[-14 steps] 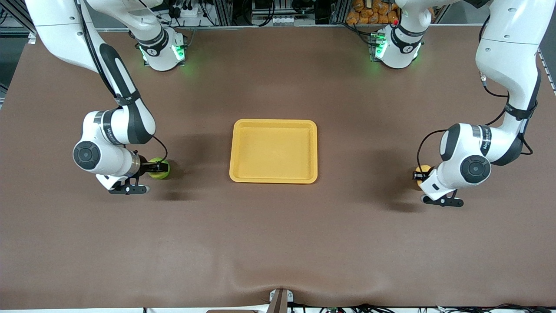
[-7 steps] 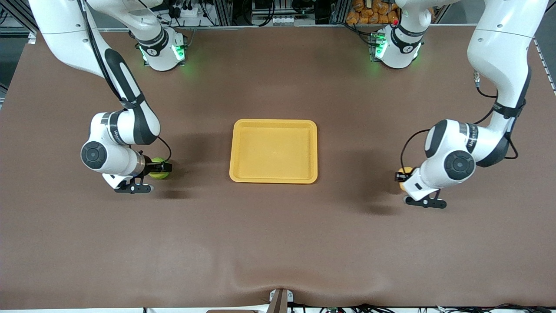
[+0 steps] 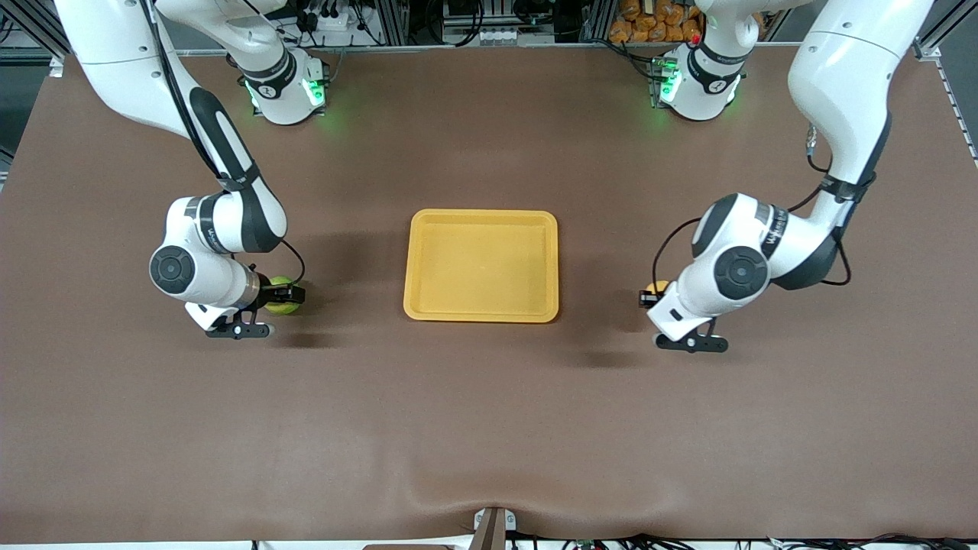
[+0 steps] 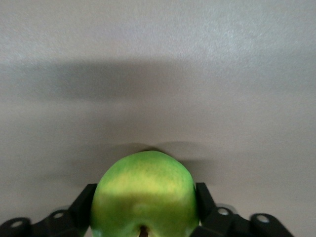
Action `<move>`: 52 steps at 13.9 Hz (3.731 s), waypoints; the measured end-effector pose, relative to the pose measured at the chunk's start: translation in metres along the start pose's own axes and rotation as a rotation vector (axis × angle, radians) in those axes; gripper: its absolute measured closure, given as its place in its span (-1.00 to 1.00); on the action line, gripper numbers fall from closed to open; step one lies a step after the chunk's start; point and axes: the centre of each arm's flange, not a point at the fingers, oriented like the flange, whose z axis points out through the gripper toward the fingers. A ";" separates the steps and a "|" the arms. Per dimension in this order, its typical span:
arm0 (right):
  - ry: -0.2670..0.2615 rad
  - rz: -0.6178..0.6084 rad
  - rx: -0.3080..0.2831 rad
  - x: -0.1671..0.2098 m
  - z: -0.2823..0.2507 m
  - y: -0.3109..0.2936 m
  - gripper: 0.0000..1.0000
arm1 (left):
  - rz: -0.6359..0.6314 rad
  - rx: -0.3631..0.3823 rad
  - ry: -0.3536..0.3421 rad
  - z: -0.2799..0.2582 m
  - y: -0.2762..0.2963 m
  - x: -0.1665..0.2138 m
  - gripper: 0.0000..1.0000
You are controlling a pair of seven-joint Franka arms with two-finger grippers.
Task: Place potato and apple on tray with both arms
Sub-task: 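Carry the potato with the left gripper over the yellow tray, then release the potato onto the tray while the right gripper carries the apple, then lower the apple onto the tray while the left gripper withdraws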
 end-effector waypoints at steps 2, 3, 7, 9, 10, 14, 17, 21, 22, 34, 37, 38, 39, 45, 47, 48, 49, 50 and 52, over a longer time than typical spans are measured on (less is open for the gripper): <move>0.005 0.000 0.000 0.001 -0.002 0.000 -0.67 | -0.015 0.001 0.014 -0.006 0.032 -0.006 -0.09; 0.004 0.000 0.001 0.003 -0.004 0.000 -0.67 | -0.022 0.001 0.022 -0.009 0.049 -0.010 -0.09; -0.064 -0.004 0.004 0.017 -0.042 -0.004 -0.67 | -0.048 -0.001 0.038 -0.014 0.110 -0.029 -0.09; -0.076 -0.001 0.007 0.025 -0.066 -0.007 -0.67 | -0.054 0.000 0.033 -0.009 0.128 -0.035 -0.09; -0.075 0.008 0.008 0.027 -0.076 -0.008 -0.67 | -0.065 -0.001 0.030 -0.007 0.136 -0.038 -0.09; -0.100 0.042 0.008 0.030 -0.102 -0.017 -0.67 | -0.072 -0.018 0.032 -0.001 0.184 -0.047 -0.09; -0.107 0.053 0.003 0.029 -0.123 -0.040 -0.67 | -0.017 -0.016 0.017 0.015 0.224 -0.065 -0.09; -0.096 0.067 -0.009 0.019 -0.135 -0.080 -0.67 | 0.018 0.015 -0.003 0.040 0.242 -0.077 -0.09; -0.096 0.077 -0.014 0.017 -0.134 -0.090 -0.67 | 0.020 0.025 -0.005 0.046 0.242 -0.077 -0.09; -0.111 0.131 -0.018 -0.020 -0.125 -0.197 -0.67 | 0.027 0.042 0.034 0.044 0.239 -0.064 -1.00; -0.109 0.159 -0.016 -0.034 -0.122 -0.231 -0.67 | -0.029 0.024 0.090 -0.003 0.210 -0.035 -1.00; -0.100 0.167 -0.016 -0.040 -0.120 -0.245 -0.67 | -0.054 0.027 0.104 -0.023 0.194 -0.027 -1.00; -0.090 0.176 -0.018 -0.047 -0.116 -0.260 -0.67 | -0.081 0.033 0.118 -0.046 0.176 -0.021 -1.00; -0.045 0.200 -0.029 -0.075 -0.063 -0.327 -0.67 | -0.115 0.087 0.104 -0.153 0.062 -0.011 -1.00; -0.039 0.205 -0.035 -0.076 -0.040 -0.335 -0.67 | -0.094 0.102 0.075 -0.174 0.015 -0.010 -1.00; -0.032 0.208 -0.033 -0.075 -0.032 -0.335 -0.67 | -0.088 0.114 0.056 -0.183 -0.005 -0.012 -1.00; -0.025 0.211 -0.031 -0.074 -0.026 -0.333 -0.67 | -0.080 0.124 0.041 -0.191 -0.021 -0.015 -1.00; -0.019 0.215 -0.029 -0.073 -0.020 -0.330 -0.67 | -0.065 0.131 0.035 -0.199 -0.033 -0.018 -1.00; -0.012 0.221 -0.028 -0.072 -0.010 -0.327 -0.67 | -0.040 0.143 0.027 -0.216 -0.054 -0.024 -1.00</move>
